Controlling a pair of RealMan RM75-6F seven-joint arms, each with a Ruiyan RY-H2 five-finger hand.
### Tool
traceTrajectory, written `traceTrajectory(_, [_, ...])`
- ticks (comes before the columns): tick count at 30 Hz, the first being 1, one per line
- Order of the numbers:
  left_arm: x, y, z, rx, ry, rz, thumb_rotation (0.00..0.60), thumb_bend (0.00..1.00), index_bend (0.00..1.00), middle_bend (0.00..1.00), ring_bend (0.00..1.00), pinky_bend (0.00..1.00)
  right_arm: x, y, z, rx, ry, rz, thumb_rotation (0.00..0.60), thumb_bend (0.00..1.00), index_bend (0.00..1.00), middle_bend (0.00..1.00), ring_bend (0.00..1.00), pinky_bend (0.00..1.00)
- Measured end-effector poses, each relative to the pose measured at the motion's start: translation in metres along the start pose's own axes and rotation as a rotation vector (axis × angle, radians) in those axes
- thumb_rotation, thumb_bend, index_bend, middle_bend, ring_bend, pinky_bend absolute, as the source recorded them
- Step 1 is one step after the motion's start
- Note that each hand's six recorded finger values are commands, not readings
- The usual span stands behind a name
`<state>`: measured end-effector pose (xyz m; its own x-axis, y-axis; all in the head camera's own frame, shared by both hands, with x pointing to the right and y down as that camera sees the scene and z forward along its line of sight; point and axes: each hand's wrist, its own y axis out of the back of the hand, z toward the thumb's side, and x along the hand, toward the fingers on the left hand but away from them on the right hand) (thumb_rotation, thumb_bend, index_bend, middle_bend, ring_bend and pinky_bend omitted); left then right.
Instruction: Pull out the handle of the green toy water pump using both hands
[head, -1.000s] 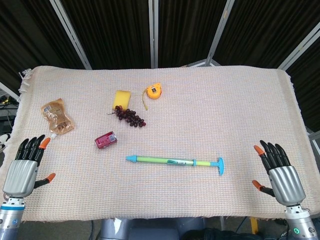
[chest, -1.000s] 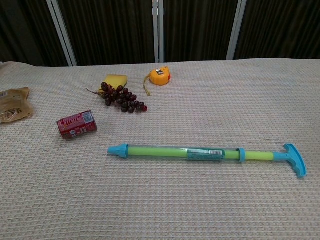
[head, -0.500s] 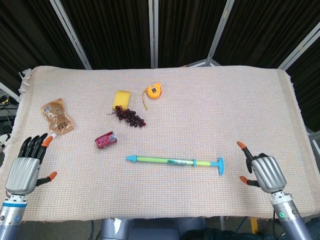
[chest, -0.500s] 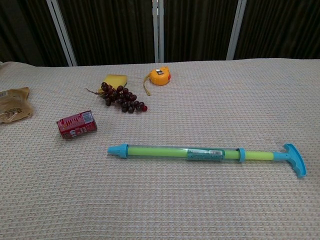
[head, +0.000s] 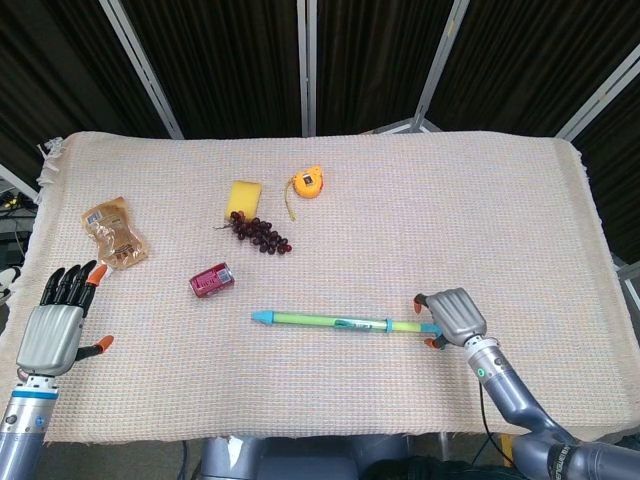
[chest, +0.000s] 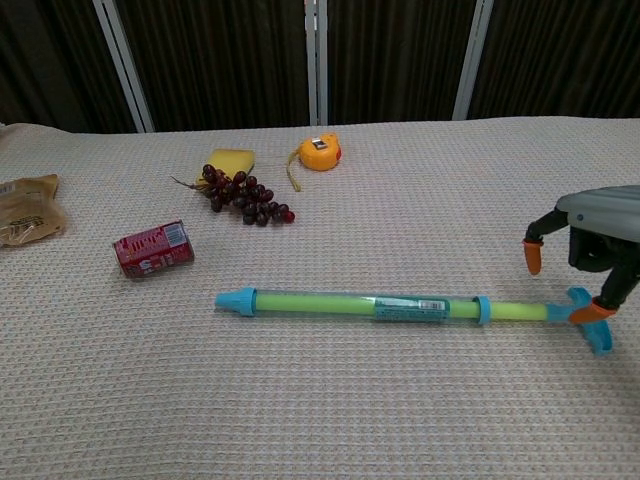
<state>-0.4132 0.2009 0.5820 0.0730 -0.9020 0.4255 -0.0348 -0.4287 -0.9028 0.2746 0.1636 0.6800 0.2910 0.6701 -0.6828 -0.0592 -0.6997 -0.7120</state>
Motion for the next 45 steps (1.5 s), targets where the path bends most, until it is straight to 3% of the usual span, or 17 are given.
traceTrajectory(5, [0.001, -0.002, -0.001, 0.001, 0.004, -0.008, 0.600, 0.00, 0.00, 0.00, 0.00, 0.00, -0.005, -0.006, 0.002, 0.000, -0.011, 0.012, 0.600, 0.15, 0.48, 1.00, 1.00, 1.00])
traceTrajectory(20, [0.001, -0.003, -0.002, -0.010, 0.010, -0.017, 0.600, 0.00, 0.00, 0.00, 0.00, 0.00, -0.011, -0.030, 0.002, 0.000, -0.042, 0.063, 0.600, 0.18, 0.52, 1.00, 1.00, 1.00])
traceTrajectory(26, [0.002, -0.004, -0.003, -0.012, 0.013, -0.022, 0.600, 0.00, 0.00, 0.00, 0.00, 0.00, -0.013, -0.032, 0.001, 0.005, -0.046, 0.066, 0.600, 0.25, 0.53, 1.00, 1.00, 1.00])
traceTrajectory(33, [0.003, -0.006, -0.004, -0.011, 0.014, -0.032, 0.600, 0.00, 0.00, 0.00, 0.00, 0.00, -0.013, -0.033, 0.001, 0.004, -0.050, 0.064, 0.600, 0.38, 0.65, 1.00, 1.00, 1.00])
traceTrajectory(35, [0.004, -0.008, -0.004, -0.008, 0.014, -0.036, 0.600, 0.00, 0.00, 0.06, 0.04, 0.02, -0.013, -0.034, 0.002, 0.001, -0.049, 0.066, 0.600, 0.39, 0.67, 1.00, 1.00, 1.00])
traceTrajectory(36, [0.004, -0.008, -0.003, -0.007, 0.013, -0.037, 0.600, 0.00, 0.00, 0.14, 0.10, 0.07, -0.012, -0.034, 0.002, -0.001, -0.049, 0.067, 0.600, 0.40, 0.67, 1.00, 1.00, 1.00])
traceTrajectory(37, [0.005, -0.009, -0.003, -0.007, 0.011, -0.036, 0.600, 0.00, 0.00, 0.30, 0.24, 0.20, -0.012, -0.034, 0.003, -0.003, -0.048, 0.068, 0.600, 0.40, 0.67, 1.00, 1.00, 1.00])
traceTrajectory(38, [0.006, -0.009, -0.001, -0.008, 0.008, -0.036, 0.600, 0.00, 0.00, 0.48, 0.42, 0.37, -0.012, -0.034, 0.003, -0.005, -0.047, 0.069, 0.600, 0.40, 0.67, 1.00, 1.00, 1.00])
traceTrajectory(41, [0.015, -0.014, 0.009, -0.013, -0.031, -0.036, 0.600, 0.00, 0.06, 0.81, 0.75, 0.83, -0.010, -0.033, 0.006, -0.014, -0.044, 0.074, 0.600, 0.40, 0.67, 1.00, 1.00, 1.00])
traceTrajectory(43, [0.022, -0.017, 0.018, -0.018, -0.067, -0.033, 0.600, 0.00, 0.14, 0.93, 0.86, 0.97, -0.010, -0.032, 0.007, -0.015, -0.044, 0.075, 0.600, 0.40, 0.67, 1.00, 1.00, 1.00])
traceTrajectory(45, [0.031, -0.023, 0.029, -0.027, -0.105, -0.045, 0.600, 0.00, 0.20, 0.99, 0.91, 1.00, -0.010, -0.031, 0.009, -0.017, -0.046, 0.076, 0.600, 0.41, 0.67, 1.00, 1.00, 1.00])
